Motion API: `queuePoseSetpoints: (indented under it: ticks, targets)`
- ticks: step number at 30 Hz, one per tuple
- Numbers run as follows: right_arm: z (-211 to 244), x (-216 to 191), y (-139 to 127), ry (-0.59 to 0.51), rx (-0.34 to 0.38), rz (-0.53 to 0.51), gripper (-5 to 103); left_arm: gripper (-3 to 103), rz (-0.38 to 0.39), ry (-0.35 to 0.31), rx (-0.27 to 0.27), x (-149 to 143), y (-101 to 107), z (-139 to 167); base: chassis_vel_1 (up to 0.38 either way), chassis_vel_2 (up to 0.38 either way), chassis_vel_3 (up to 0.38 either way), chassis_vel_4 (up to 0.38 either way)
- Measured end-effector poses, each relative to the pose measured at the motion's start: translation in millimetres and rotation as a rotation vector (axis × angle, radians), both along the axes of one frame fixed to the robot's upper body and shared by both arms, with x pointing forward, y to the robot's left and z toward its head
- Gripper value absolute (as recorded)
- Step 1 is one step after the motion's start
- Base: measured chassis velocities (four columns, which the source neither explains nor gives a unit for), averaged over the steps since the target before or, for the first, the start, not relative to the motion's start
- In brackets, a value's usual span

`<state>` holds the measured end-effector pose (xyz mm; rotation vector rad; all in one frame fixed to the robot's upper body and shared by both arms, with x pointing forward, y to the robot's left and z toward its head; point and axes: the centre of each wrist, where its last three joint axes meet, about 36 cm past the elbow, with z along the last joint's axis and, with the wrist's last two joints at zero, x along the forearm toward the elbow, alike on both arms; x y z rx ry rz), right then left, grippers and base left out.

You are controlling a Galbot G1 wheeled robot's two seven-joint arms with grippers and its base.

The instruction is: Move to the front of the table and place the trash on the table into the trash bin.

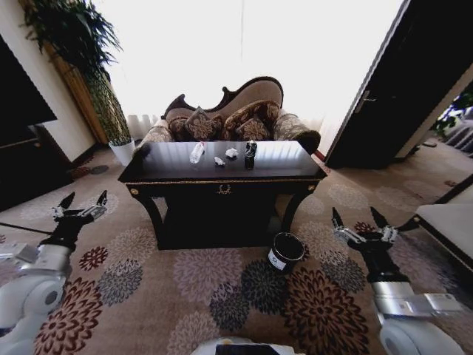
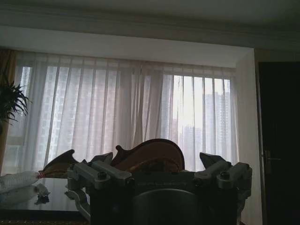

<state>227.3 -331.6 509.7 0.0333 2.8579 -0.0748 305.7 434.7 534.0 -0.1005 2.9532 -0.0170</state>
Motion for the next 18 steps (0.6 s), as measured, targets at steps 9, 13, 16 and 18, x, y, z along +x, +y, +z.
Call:
queuePoseSetpoints:
  ticks: [9, 13, 16, 18]
  targets:
    - [-1.3, 0.5, -0.2, 0.003, 0.001, -0.002, 100, 99, -0.003, 0.001, 0.002, 1.1, 0.3, 0.0, -0.18, 0.175, 0.163, -0.191]
    - [-1.2, 0.6, -0.1, 0.003, 0.001, -0.001, 100, 99, -0.005, 0.0, 0.002, 1.7, -0.2, 0.0, -0.186, 0.22, 0.2, -0.182]
    - [-1.0, 0.5, -0.1, 0.003, 0.001, -0.001, 100, 99, -0.006, 0.0, 0.002, 2.0, -0.7, -0.2, -0.207, 0.183, 0.199, -0.192]
    - [-0.7, 0.5, 0.0, 0.002, 0.001, -0.001, 100, 99, -0.007, 0.001, 0.002, 2.0, -1.3, -0.9, -0.202, 0.196, 0.186, -0.18]
